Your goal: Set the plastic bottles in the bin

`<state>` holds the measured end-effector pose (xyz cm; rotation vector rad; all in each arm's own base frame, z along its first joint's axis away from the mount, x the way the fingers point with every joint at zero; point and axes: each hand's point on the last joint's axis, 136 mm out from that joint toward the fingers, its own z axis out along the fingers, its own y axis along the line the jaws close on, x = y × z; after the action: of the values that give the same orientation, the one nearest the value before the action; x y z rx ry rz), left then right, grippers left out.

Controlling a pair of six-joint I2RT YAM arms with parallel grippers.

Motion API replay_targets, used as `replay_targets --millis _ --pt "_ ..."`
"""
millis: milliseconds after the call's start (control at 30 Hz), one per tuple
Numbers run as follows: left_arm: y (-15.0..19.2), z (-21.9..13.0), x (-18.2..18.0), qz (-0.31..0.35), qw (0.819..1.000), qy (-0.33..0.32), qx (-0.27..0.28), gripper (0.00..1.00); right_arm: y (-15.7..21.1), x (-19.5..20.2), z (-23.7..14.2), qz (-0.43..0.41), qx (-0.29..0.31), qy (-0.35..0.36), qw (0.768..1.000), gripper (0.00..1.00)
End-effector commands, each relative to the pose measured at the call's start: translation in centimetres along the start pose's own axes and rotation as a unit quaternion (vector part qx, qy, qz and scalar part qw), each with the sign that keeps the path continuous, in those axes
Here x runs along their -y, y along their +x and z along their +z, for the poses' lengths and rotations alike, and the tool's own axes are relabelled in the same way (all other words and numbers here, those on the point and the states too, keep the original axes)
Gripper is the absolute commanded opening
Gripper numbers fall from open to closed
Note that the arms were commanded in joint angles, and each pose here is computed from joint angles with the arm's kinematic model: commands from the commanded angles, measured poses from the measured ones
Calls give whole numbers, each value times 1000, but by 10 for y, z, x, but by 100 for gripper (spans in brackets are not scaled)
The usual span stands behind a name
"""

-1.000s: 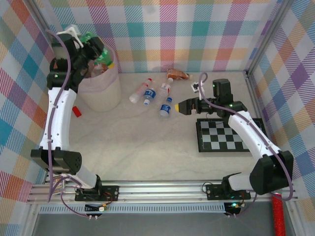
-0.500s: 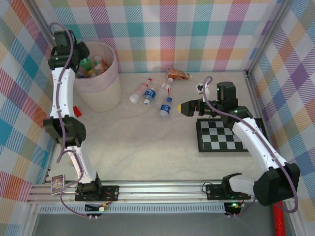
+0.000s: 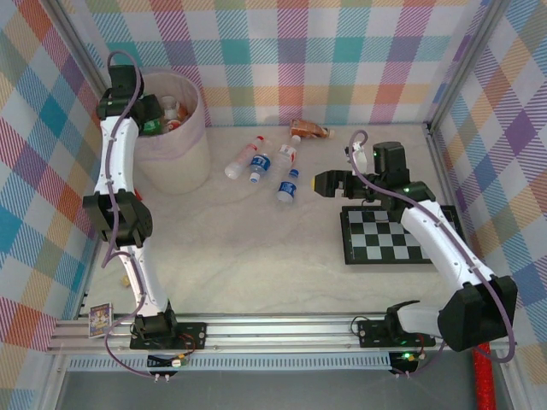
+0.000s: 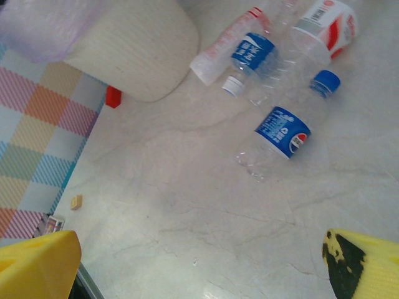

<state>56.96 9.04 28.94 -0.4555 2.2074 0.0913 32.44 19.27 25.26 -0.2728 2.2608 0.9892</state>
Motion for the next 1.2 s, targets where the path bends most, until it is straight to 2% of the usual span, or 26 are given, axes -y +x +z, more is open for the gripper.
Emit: replay_targets --millis 0,200,400,567,767,833,1000,1167 --pt "18 3 13 23 999 14 -30 60 -16 3 -5 23 20 21 999 99" --pt "10 -14 24 34 999 32 -17 90 -25 17 -5 64 34 64 995 99" --pt "-15 -51 29 50 998 42 16 99 -39 51 0 145 53 146 977 99" --pt "-35 -90 33 60 995 62 51 100 -57 81 13 221 74 189 954 99" --pt "-49 -132 23 67 993 51 87 100 -76 132 43 373 99 230 894 99" --pt "-52 -147 22 65 991 55 100 100 -86 145 59 401 106 229 881 99" --pt "-45 -182 26 56 987 90 120 100 -111 176 106 442 115 223 861 99" --pt "-24 -231 24 37 985 104 134 100 -128 202 154 494 114 204 838 99"
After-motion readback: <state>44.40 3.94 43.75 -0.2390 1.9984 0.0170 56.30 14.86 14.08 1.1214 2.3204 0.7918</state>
